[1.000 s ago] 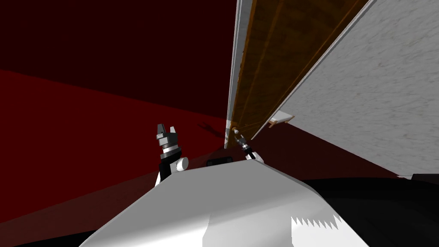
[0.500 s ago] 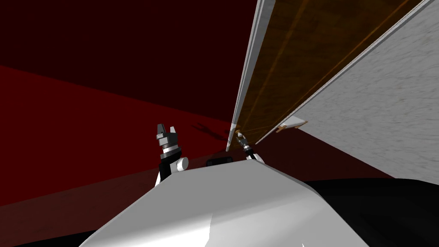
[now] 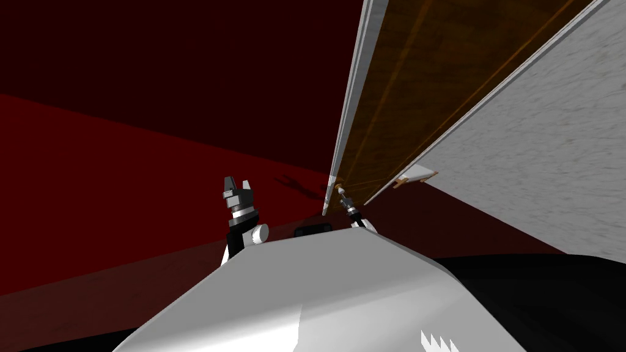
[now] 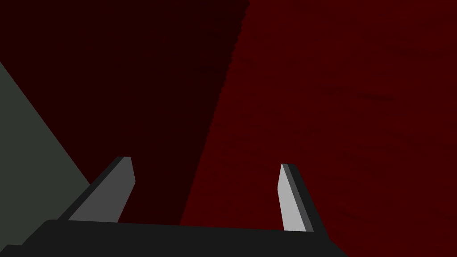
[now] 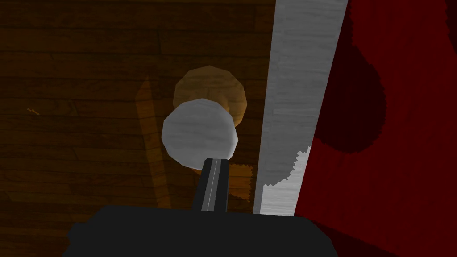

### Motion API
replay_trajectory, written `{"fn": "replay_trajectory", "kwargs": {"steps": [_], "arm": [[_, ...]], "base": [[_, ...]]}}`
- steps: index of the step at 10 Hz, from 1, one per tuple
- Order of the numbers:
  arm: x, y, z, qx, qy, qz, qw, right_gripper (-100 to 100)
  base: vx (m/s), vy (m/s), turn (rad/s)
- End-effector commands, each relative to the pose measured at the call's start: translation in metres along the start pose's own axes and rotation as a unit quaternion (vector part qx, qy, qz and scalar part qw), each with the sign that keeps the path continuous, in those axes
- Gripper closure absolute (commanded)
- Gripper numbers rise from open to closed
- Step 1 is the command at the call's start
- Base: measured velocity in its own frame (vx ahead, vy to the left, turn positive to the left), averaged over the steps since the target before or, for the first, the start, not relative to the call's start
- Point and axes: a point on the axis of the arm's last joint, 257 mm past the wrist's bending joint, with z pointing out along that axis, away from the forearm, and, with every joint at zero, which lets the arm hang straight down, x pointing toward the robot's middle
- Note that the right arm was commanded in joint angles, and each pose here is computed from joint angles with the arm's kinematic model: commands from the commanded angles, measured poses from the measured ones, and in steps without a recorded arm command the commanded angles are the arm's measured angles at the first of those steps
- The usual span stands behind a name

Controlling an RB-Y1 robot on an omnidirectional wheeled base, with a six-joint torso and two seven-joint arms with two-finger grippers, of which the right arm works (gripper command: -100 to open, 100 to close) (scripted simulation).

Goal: Pull the door open

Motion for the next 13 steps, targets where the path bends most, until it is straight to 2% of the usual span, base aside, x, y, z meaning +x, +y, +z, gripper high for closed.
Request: {"fn": "replay_trajectory", "kwargs": {"steps": [1, 2, 6, 7, 8, 10, 13], "arm": [[0.0, 0.0, 0.0, 0.0, 0.0, 0.0, 1.0, 100], [0.0, -0.002, -0.0027, -0.002, 0.0, -0.001, 1.0, -100], [0.0, -0.004, -0.0079, -0.005, 0.001, -0.004, 1.0, -100], [0.0, -0.004, -0.0069, -0.004, 0.001, -0.004, 1.0, -100], [0.0, -0.018, -0.0142, 0.008, 0.0, -0.004, 1.0, -100], [0.0, -0.026, -0.0185, 0.016, 0.0, -0.003, 0.9999, -100], [0.0, -0.053, -0.0332, 0.041, -0.002, -0.004, 0.9992, -100]], "base": [[0.0, 0.0, 0.0], [-0.107, 0.011, -0.028], [-0.175, -0.024, -0.036], [-0.083, -0.032, -0.007], [0.089, 0.022, 0.192], [0.166, 0.031, 0.102], [0.198, 0.032, 0.167]]}}
